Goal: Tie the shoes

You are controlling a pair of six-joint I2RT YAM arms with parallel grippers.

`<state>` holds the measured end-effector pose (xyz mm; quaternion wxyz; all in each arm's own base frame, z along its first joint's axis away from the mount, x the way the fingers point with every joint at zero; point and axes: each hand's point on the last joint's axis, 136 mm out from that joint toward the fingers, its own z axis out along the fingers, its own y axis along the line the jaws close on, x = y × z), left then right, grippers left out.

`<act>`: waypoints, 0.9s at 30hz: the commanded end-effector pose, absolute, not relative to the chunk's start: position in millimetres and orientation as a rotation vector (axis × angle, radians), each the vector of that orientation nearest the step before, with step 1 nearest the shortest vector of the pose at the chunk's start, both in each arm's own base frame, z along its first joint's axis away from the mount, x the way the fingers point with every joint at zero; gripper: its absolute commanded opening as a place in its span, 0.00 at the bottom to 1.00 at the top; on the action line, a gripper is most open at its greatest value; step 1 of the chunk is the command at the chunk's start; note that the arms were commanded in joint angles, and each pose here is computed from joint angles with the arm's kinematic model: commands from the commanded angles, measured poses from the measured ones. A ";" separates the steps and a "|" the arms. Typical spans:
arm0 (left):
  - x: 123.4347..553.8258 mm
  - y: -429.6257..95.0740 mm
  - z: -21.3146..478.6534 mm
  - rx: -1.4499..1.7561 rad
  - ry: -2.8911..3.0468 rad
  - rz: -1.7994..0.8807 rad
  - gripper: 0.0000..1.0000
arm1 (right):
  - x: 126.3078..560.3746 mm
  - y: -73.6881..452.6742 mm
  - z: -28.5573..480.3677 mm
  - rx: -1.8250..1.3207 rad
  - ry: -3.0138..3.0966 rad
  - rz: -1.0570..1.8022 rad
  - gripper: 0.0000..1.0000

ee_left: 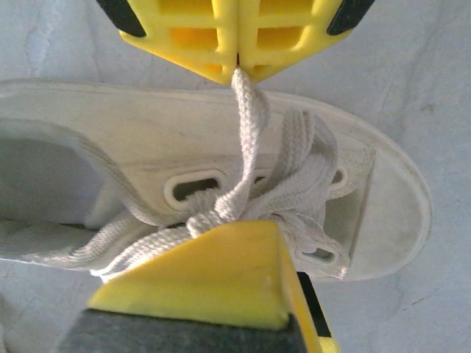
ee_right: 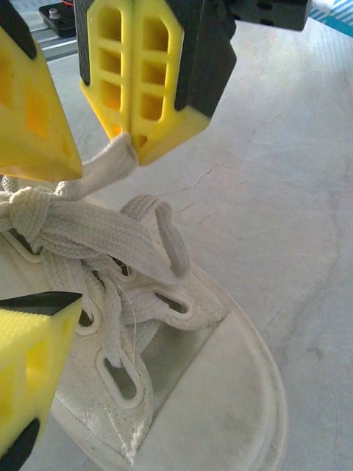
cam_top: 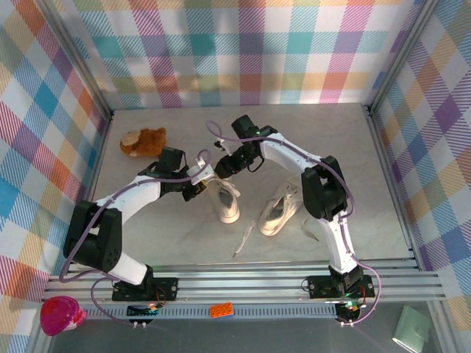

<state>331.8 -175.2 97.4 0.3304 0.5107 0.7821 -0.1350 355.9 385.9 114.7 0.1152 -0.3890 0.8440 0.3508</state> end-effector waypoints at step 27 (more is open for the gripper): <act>269.7 -141.5 99.5 1.349 2.229 -0.286 0.00 | 342.3 373.7 75.4 -1.292 2.528 0.874 0.33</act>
